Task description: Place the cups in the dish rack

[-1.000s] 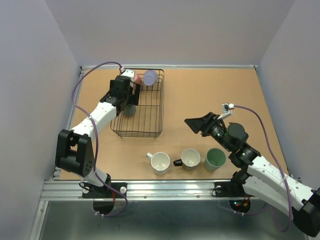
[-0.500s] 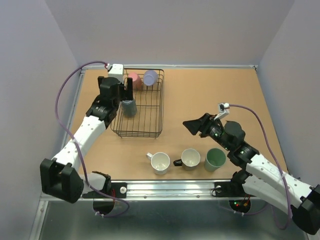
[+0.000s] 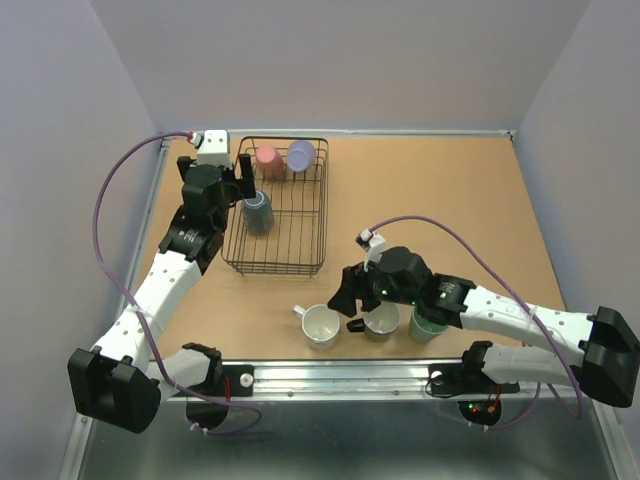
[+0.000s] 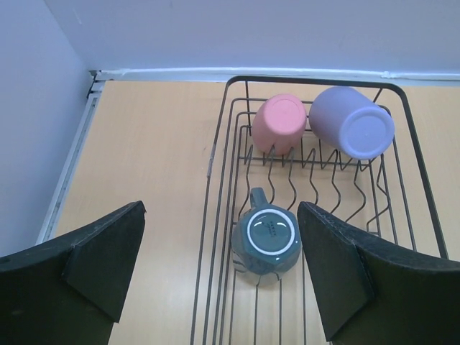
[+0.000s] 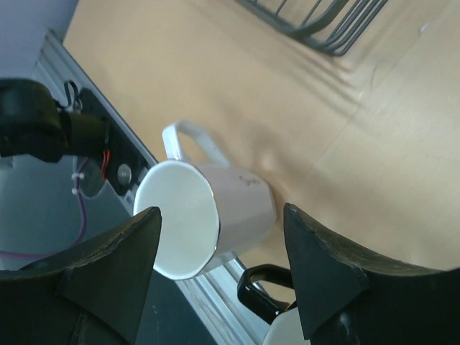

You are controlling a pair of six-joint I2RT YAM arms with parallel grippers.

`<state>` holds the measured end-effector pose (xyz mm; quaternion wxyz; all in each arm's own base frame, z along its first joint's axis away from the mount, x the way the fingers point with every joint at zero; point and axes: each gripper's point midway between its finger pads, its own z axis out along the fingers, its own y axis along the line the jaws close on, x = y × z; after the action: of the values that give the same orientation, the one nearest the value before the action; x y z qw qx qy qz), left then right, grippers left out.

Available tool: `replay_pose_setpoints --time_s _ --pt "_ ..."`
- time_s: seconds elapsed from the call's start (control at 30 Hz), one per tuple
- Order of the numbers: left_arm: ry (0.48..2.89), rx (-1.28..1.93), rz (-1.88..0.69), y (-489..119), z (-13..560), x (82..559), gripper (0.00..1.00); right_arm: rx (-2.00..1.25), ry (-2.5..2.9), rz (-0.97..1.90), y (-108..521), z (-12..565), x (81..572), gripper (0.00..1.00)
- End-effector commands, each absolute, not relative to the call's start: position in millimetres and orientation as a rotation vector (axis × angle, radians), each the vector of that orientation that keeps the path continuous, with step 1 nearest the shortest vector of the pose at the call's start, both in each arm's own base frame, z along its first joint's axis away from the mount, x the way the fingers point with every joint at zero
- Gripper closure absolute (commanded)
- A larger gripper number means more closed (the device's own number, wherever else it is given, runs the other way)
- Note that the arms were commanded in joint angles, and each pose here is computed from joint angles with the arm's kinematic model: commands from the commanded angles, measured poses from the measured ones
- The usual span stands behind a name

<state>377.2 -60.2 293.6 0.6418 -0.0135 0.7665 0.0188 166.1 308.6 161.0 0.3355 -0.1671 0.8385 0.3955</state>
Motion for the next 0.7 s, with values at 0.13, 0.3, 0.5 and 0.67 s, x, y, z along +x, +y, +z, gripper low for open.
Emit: replay_pose_setpoints --time_s 0.13,0.3,0.5,0.67 --pt "1.705 -0.102 0.044 -51 305 379 0.01 -0.521 2.190 1.033 323 168 148 0.27" --pt "1.702 -0.108 0.042 -50 305 378 0.01 -0.580 2.238 1.010 333 153 140 0.27" --pt "1.706 -0.113 0.049 -48 304 378 0.01 -0.645 2.282 0.940 345 135 134 0.29" --pt "1.710 -0.119 0.056 -45 303 379 0.01 -0.682 2.299 0.902 350 130 131 0.33"
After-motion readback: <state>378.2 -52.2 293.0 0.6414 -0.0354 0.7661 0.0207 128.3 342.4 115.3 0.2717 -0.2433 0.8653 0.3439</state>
